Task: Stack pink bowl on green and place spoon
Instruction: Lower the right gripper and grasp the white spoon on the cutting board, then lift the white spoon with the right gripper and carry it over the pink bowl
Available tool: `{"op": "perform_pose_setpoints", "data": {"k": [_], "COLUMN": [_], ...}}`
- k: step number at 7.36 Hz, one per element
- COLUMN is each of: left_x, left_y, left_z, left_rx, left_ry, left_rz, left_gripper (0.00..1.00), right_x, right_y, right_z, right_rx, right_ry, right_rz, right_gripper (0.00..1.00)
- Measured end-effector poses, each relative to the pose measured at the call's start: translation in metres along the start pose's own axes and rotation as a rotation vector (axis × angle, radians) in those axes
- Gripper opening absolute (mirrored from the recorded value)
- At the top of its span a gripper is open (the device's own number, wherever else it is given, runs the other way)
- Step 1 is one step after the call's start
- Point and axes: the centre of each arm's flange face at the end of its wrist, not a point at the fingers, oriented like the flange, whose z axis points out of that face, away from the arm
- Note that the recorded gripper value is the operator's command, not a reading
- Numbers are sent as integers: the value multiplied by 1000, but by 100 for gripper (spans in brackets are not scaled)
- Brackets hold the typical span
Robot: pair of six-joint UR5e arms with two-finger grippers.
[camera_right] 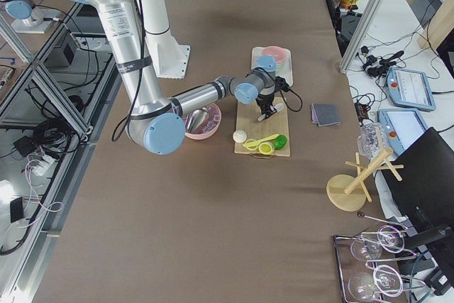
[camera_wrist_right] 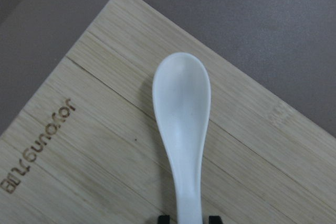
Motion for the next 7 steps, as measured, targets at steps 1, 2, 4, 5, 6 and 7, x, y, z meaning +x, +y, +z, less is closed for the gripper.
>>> {"op": "perform_pose_setpoints", "data": {"k": [1, 2, 4, 5, 6, 7], "left_x": [0, 0, 0, -3, -11, -26], "left_y": [0, 0, 0, 2, 9, 22], "left_z": [0, 0, 0, -1, -2, -9], "left_rx": [0, 0, 0, -8, -33, -61], "left_ry": [0, 0, 0, -4, -11, -28], "left_rz": [0, 0, -1, -16, -63, -137], "left_gripper": [99, 99, 99, 99, 99, 99], "right_x": [1, 2, -1, -10, -24, -40], "right_y": [0, -4, -28, -48, -66, -81], "right_z": [-1, -5, -27, -47, -67, -85], "right_rx": [2, 9, 32, 29, 22, 22], "right_ry": [1, 1, -16, -19, -19, -23], "right_rz": [1, 1, 11, 29, 59, 103], "right_gripper": [0, 0, 0, 0, 0, 0]}}
